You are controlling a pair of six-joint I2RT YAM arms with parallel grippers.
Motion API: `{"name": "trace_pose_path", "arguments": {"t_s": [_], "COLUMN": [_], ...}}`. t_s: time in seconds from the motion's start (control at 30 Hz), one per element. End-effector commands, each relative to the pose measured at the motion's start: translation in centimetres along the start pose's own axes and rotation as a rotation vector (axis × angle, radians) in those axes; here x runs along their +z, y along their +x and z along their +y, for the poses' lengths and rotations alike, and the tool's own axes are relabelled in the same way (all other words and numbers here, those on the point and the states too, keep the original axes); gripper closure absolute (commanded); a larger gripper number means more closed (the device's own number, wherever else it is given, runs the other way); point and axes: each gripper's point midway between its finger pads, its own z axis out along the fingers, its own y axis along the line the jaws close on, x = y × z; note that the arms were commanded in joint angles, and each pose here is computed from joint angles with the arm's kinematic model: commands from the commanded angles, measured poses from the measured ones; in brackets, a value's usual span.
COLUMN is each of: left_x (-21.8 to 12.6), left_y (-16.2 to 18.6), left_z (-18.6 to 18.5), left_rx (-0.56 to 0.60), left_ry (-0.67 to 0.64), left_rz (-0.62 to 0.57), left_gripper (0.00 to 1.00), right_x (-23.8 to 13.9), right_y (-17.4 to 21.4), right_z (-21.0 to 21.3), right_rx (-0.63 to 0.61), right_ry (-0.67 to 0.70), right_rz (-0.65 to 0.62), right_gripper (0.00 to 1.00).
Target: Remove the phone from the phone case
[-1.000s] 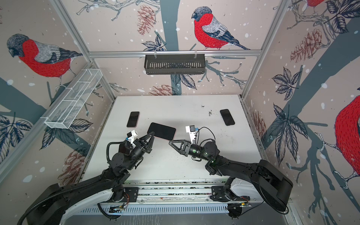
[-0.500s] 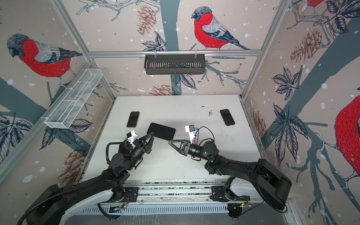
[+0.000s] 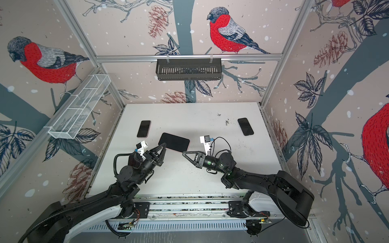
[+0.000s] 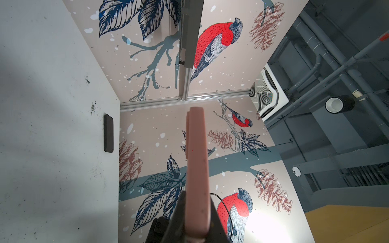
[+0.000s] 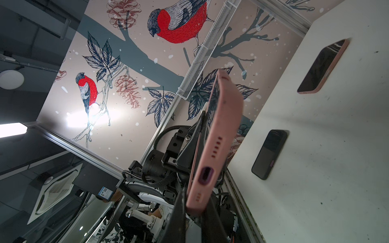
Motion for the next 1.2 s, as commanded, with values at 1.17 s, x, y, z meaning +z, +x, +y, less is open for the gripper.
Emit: {"name": "trace_pose_path", "arguments": {"t_s": [1.17], "left_x": [0.7], "left_y": [1.6], "left_z": [-3.6], "left_rx": [-0.076], "left_ry": [0.028], "left_rz": [0.08], "left_gripper": [1.0], "right_x": [0.3], "right_y": [3.1], "right_z": [-3.9], "right_rx": [-0.439], "right_ry": [0.038], "right_rz": [0.136], "right_gripper": [0.99]}}
